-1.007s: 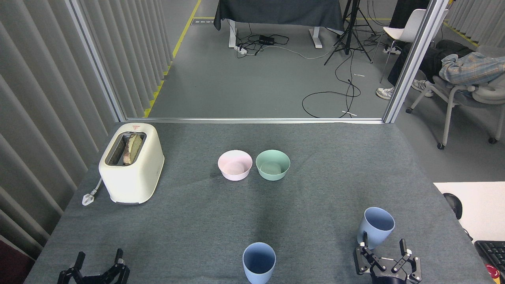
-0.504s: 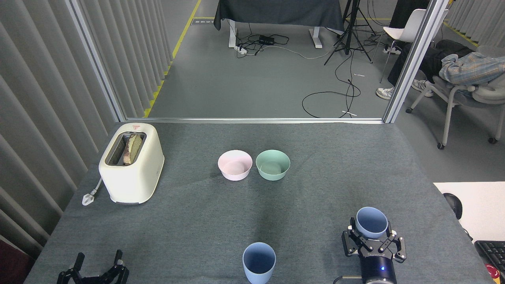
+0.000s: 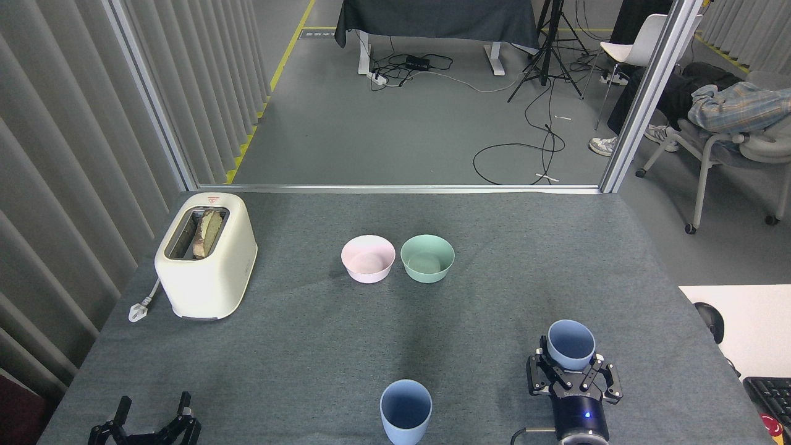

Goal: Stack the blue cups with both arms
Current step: 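Lift the held cup and carry it above the first blue cup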

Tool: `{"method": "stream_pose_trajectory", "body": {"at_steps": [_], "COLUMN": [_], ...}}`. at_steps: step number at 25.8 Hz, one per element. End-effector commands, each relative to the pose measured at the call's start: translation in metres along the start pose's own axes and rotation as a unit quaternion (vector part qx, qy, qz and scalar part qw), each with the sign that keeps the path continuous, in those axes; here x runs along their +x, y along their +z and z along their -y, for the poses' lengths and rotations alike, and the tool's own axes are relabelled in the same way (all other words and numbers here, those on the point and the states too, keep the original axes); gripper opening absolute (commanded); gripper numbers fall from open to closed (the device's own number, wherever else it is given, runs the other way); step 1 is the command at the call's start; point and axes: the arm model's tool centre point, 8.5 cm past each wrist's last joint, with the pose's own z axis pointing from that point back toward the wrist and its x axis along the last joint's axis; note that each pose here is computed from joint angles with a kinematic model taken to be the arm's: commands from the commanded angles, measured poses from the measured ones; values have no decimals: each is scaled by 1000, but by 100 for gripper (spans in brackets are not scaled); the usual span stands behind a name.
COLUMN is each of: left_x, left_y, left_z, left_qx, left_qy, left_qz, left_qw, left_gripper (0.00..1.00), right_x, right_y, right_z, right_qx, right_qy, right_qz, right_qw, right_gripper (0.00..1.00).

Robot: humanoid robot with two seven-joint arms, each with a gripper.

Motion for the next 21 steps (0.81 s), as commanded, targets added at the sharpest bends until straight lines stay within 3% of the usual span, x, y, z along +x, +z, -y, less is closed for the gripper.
{"method": "stream_pose_trajectory", "body": {"at_steps": [1, 5, 7, 13, 17, 21], "left_x": [0, 2, 3, 4, 2, 2], "left_y": [0, 5, 6, 5, 5, 5], "left_z": [0, 3, 4, 3, 3, 2], "left_qx": [0, -4, -5, -4, -4, -2], "left_qy": [1, 2, 3, 3, 1, 1], "left_qz": [0, -1, -1, 1, 1, 1], "left_qw": [1000, 1000, 1000, 1000, 1000, 1000], "left_gripper": [100, 100, 100, 100, 100, 100], "right_x": [12, 50, 85, 188, 224, 225], "right_y": [11, 33, 54, 105, 131, 145], "right_z": [20, 94, 117, 131, 133, 121], "right_qx": [-42, -156, -179, -174, -163, -145], "right_qy": [-9, -38, -49, -54, -64, -46], "right_qz": [24, 116, 172, 289, 314, 318], "right_qw": [999, 980, 968, 940, 933, 936], "right_gripper": [41, 41, 41, 40, 40, 40]}}
